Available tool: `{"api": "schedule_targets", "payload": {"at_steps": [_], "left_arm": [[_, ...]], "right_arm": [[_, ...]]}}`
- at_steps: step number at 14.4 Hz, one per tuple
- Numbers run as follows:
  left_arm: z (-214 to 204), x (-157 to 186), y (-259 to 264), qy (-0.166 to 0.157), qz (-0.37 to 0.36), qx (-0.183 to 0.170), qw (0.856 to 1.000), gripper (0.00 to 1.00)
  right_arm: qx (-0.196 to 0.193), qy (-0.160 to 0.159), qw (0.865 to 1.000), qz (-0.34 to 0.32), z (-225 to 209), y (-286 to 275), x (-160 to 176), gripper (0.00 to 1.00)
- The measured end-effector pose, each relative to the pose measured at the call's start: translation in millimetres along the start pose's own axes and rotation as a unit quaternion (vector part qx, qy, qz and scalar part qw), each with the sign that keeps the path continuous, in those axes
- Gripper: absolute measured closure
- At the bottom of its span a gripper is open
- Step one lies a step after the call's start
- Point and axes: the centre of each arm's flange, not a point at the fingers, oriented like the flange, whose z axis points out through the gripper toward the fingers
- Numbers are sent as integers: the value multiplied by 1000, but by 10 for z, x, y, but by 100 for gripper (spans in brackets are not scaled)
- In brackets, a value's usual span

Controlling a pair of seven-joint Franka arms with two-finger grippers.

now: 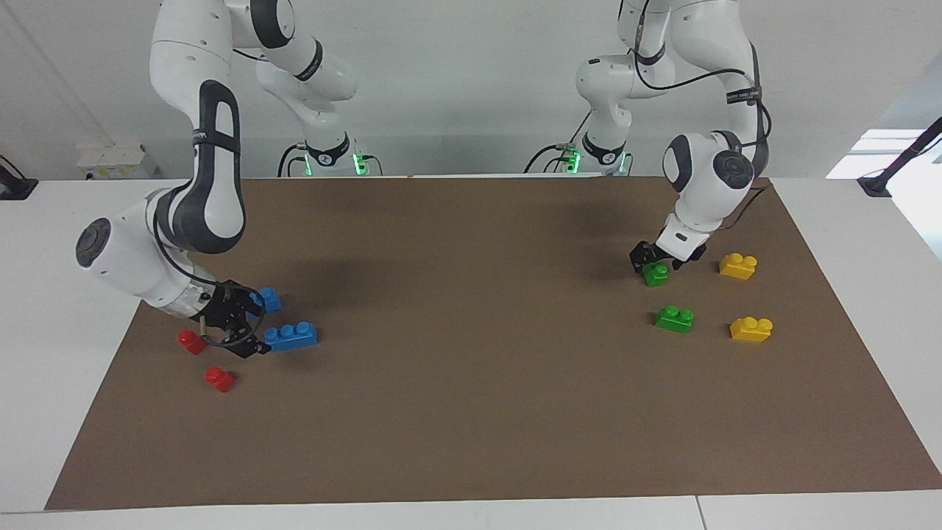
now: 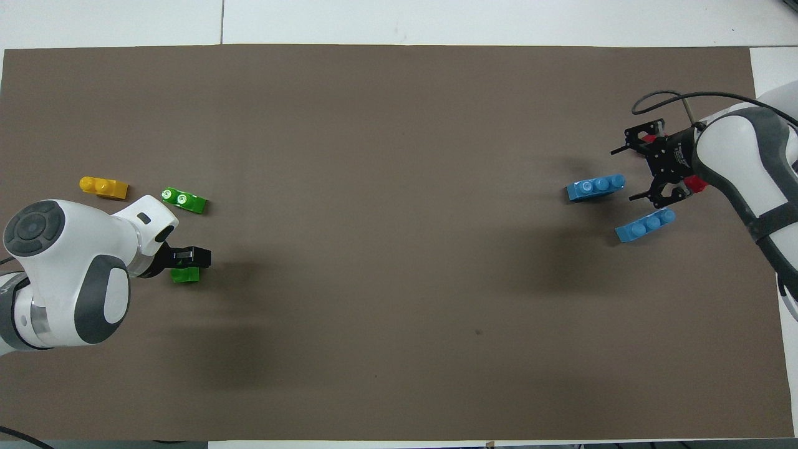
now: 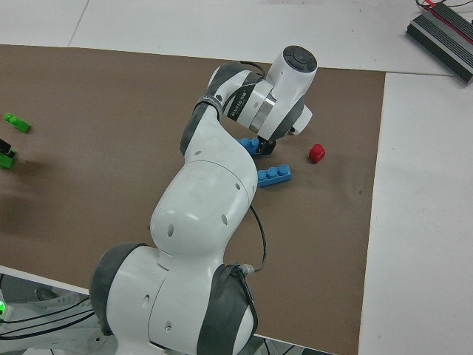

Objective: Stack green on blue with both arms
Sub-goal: 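Grasp the green brick with the left gripper while the right gripper grasps the blue brick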

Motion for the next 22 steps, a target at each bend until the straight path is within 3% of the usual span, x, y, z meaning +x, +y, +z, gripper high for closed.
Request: {"api": "schedule_targets", "payload": {"at_steps": [5,8,14,15,17,22], "left_arm": [[8,-9,63,-6,-24,1,1000,66],[-167,40,75,-19,-70,2,997,66],[-1084,220,281,-22,-184,6,983,66],[-1139,229,331,-20,-212,5,977,66],[-1212,232,447,-14,-262,3,965,66],[-1402,200,661,-5,-363,-17,931,66]], "right_arm": [[4,-3,998,63,171,95,60,0],[9,-1,997,74,247,164,129,0],[18,5,997,80,391,170,181,0],[20,6,997,80,413,158,179,9],[21,8,997,78,438,141,168,12],[29,17,997,69,476,67,73,66]]}}
